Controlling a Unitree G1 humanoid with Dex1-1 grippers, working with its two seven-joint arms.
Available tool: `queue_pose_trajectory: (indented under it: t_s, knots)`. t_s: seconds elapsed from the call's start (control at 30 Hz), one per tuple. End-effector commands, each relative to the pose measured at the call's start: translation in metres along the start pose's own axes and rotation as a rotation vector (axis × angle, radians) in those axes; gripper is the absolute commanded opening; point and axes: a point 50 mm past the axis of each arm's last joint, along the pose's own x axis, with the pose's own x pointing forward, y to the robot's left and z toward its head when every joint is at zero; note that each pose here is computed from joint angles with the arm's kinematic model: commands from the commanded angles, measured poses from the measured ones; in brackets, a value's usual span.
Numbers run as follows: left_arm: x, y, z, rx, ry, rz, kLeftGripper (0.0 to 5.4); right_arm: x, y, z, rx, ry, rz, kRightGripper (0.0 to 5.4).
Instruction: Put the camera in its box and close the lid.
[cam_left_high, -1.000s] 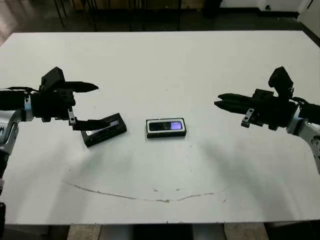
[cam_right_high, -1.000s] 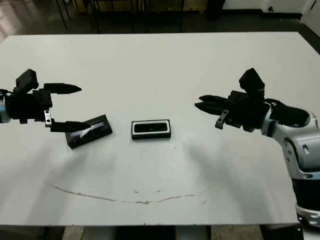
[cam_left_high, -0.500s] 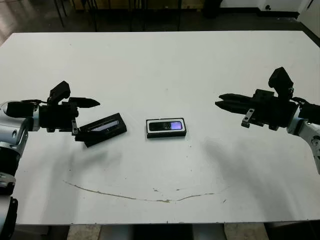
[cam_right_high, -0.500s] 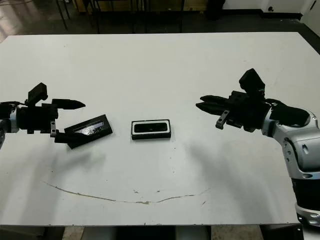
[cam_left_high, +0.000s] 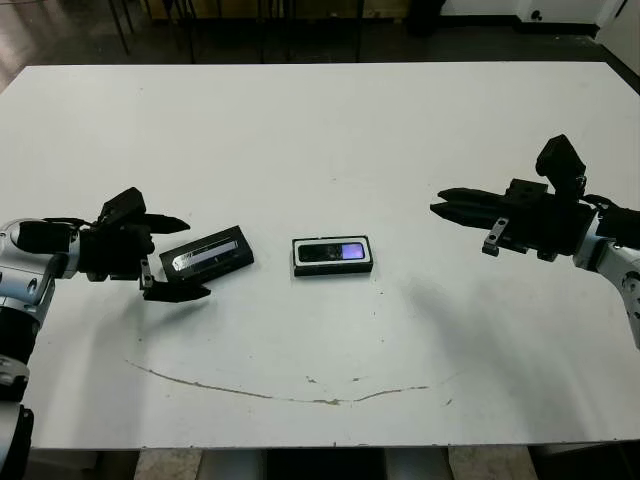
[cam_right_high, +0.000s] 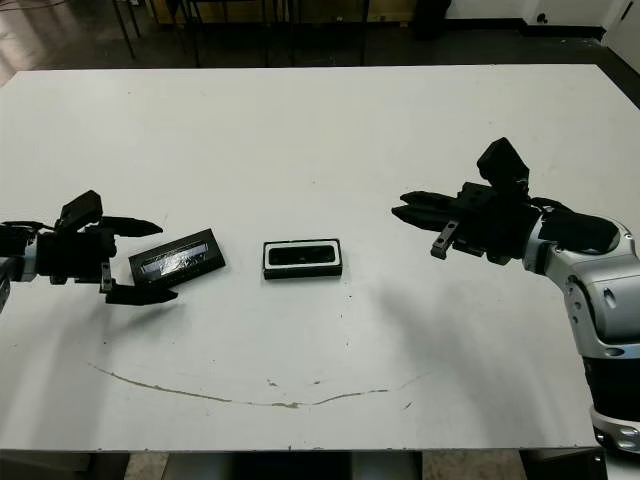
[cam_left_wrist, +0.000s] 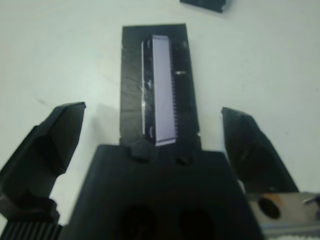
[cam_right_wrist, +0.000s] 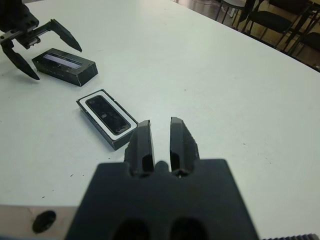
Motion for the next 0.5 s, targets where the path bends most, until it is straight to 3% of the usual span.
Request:
queue_pose_trajectory:
  t_s: [0.03, 0.27, 0.5]
  knots:
    - [-0.002, -0.008, -0.015, -0.046, 0.029, -0.021, 5.38, -0.001, -0.001, -0.002, -0.002, 0.018, 0.004, 0.0]
    - [0.002, -0.017, -0.029, -0.131, 0.028, 0.029, 5.17, -0.002, -0.002, -0.003, 0.018, 0.033, -0.006, 0.0]
    - [0.005, -0.021, -0.034, -0.243, -0.034, 0.022, 3.61, -0.001, -0.002, -0.003, 0.006, 0.035, -0.001, 0.0]
